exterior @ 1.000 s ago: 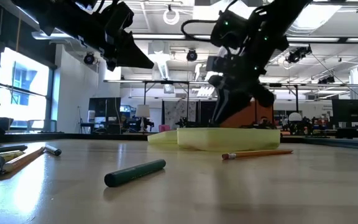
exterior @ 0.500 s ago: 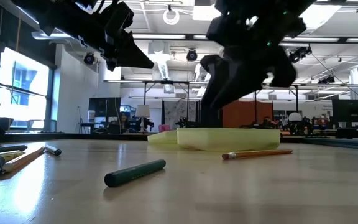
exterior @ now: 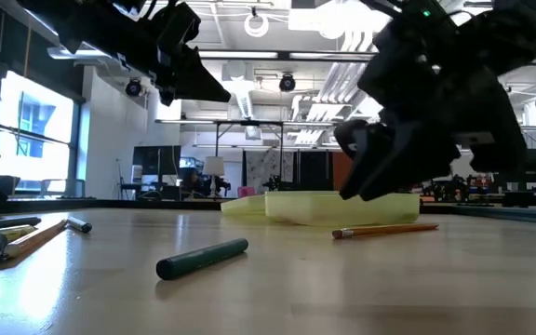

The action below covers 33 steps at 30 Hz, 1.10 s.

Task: Pick & place school supplies into a supply box
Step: Put the right orange pencil into the supply box

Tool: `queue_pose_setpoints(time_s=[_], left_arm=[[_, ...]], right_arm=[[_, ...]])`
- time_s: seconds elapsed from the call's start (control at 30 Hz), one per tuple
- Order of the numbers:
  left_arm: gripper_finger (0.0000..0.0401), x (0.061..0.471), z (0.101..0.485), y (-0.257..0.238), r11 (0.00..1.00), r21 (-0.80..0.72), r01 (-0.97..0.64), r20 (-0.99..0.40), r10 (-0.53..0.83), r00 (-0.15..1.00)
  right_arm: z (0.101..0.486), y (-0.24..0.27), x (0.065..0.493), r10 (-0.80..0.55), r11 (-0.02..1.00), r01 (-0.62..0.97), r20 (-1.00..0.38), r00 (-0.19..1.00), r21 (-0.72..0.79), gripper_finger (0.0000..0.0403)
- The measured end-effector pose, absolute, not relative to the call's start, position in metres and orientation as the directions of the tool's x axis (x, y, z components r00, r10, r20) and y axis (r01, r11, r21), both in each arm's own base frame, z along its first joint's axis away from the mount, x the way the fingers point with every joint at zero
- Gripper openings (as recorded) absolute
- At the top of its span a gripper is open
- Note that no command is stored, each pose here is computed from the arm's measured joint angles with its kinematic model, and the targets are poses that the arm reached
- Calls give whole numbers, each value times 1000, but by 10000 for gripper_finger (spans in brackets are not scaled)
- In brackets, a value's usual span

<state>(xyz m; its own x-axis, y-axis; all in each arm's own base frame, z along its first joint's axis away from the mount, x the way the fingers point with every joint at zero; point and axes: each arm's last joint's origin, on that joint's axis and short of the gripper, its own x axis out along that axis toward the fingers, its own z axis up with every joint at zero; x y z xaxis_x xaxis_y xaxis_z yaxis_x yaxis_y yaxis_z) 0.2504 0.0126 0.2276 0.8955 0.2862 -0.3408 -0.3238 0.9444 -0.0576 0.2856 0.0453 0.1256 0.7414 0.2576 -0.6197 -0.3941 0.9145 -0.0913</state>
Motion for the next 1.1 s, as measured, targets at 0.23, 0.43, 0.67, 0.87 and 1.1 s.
queue_pose_setpoints(time_s=[0.23, 0.43, 0.67, 0.87, 1.1], left_arm=[[46, 250, 228, 13, 944, -57, -324, -341, 287, 895], [46, 250, 228, 13, 944, -57, -325, -340, 287, 895], [46, 251, 228, 13, 944, -60, -325, -335, 288, 897], [46, 251, 228, 13, 944, -60, -325, -334, 288, 898], [46, 251, 228, 13, 944, -60, -325, -335, 288, 897]], right_arm=[[102, 35, 259, 249, 917, -388, -622, 742, -96, 103], [92, 24, 247, 223, 924, -370, -653, 724, -95, 103], [80, 16, 249, 294, 904, -424, -645, 705, -52, 96], [61, 17, 257, 315, 882, -460, -601, 735, -100, 65], [60, 17, 262, 316, 889, -447, -573, 757, -100, 23]])
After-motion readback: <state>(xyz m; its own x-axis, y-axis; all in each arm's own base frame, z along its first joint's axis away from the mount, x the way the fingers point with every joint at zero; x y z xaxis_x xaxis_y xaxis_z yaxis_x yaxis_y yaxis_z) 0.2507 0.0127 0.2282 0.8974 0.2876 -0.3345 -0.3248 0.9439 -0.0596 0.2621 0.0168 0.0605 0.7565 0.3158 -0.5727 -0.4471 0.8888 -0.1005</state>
